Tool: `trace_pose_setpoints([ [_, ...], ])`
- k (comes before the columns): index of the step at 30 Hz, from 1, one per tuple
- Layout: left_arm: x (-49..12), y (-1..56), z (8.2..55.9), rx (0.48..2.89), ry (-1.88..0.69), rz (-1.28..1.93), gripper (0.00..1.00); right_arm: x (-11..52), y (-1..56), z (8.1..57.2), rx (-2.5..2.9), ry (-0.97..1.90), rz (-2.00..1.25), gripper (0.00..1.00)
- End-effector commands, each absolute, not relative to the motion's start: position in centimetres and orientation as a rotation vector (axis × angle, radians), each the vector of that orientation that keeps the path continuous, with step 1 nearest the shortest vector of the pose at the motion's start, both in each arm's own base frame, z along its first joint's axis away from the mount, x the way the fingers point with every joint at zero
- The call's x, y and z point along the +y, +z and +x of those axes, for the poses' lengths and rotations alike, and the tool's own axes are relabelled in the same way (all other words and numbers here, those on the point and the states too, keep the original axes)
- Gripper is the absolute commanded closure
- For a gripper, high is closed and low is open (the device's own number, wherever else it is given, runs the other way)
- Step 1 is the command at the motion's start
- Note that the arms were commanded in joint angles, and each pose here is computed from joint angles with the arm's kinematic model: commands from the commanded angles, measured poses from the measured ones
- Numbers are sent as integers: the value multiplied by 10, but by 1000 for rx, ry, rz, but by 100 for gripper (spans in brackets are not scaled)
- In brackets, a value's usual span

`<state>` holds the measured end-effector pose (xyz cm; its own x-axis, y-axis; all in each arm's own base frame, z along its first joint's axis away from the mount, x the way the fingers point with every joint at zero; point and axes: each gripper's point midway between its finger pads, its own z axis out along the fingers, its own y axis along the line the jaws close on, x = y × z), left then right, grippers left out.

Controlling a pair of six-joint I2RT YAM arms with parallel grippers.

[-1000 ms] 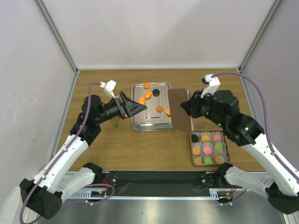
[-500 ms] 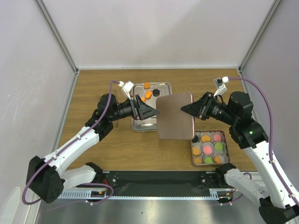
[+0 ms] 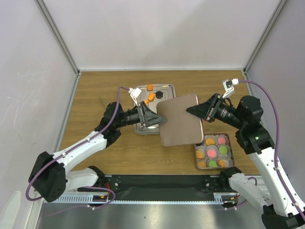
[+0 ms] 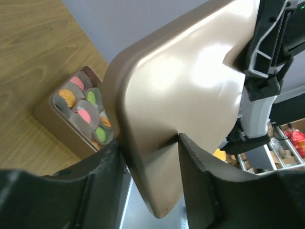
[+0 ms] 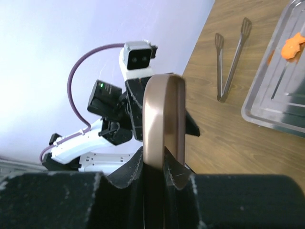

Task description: Pack the cookies

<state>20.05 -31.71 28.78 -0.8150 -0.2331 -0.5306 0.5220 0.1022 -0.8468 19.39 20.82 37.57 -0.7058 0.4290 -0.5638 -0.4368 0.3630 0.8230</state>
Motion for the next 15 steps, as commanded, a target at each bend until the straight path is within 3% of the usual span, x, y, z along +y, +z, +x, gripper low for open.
trace_pose_setpoints([
  [1,-320,322,177,1679,-1899,397,53,204,379,197,1839,1456,9,96],
  [6,-319,330,173,1625,-1964,401,75,201,369,202,1859,1466,42,93],
  [9,-319,336,170,1597,-2001,394,83,194,359,208,1890,1400,69,85],
  [10,-319,337,171,1597,-2006,384,85,191,359,210,1894,1367,72,81],
  [14,-321,337,172,1595,-2009,352,91,166,330,224,1991,1109,174,44],
  [15,-321,333,173,1607,-2007,331,99,161,326,226,2005,1070,187,39],
])
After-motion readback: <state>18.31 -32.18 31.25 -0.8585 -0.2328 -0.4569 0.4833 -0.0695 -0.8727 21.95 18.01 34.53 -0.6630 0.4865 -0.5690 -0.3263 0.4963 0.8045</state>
